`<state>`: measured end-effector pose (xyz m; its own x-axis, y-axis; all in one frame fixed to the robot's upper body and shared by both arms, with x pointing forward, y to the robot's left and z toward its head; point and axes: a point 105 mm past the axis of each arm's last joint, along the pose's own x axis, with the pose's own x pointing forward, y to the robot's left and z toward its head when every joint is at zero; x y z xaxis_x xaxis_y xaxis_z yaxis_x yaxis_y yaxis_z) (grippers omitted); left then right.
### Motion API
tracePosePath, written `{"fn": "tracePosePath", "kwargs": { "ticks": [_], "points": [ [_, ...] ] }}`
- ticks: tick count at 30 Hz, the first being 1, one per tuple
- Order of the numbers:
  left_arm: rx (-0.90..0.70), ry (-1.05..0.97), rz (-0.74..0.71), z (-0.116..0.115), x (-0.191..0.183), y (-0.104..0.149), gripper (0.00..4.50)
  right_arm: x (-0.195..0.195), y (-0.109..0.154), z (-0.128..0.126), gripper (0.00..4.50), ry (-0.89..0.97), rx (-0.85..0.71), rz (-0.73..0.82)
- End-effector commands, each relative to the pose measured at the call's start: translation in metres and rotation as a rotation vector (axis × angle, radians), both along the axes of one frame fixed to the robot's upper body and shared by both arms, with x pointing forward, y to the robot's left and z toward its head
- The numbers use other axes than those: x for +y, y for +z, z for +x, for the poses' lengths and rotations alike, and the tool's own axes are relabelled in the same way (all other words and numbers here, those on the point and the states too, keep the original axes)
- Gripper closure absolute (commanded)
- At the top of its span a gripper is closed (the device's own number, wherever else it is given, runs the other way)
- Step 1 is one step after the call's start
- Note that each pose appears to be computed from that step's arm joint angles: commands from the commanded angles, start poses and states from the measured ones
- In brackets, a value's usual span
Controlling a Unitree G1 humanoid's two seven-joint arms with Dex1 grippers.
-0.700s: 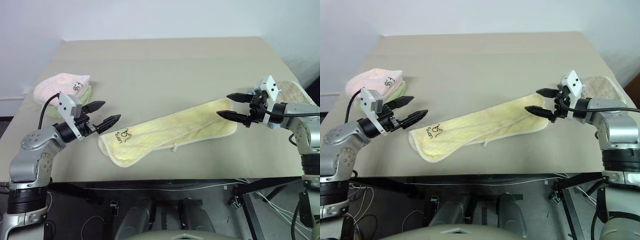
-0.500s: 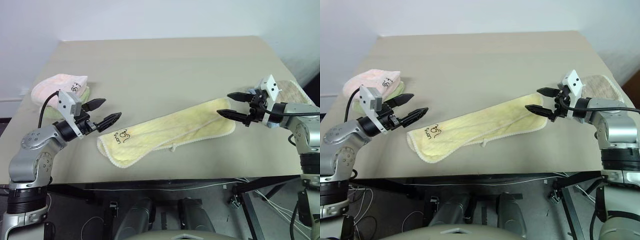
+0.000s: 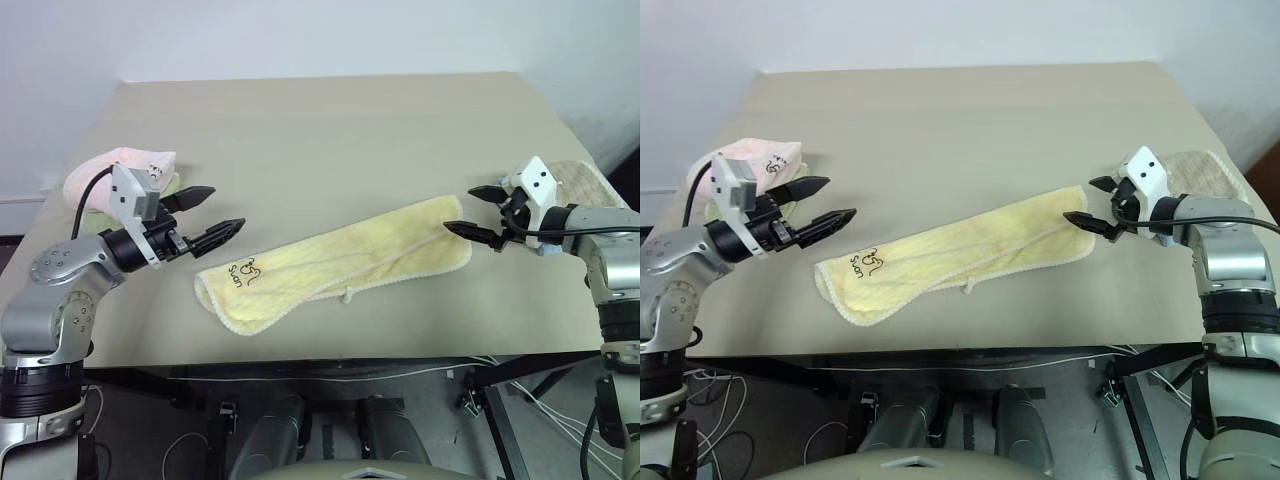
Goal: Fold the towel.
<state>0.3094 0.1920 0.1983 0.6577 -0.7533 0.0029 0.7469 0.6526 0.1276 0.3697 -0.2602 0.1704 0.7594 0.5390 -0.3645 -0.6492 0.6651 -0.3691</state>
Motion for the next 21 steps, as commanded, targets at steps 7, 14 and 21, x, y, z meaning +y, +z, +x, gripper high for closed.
{"fn": "tracePosePath", "kwargs": {
  "ticks": [7,14,21],
  "points": [
    [-0.046,-0.072,0.027,-0.008,-0.022,-0.006,0.03,-0.007,0.014,0.027,0.00,-0.037,-0.101,-0.156],
    [-0.013,-0.131,0.069,-0.015,-0.036,-0.019,0.03,-0.014,0.011,0.033,0.00,-0.024,-0.080,-0.244],
    [0.022,-0.180,0.065,-0.012,-0.059,-0.033,0.03,-0.030,0.016,0.032,0.00,-0.007,-0.041,-0.360]
  ]
}}
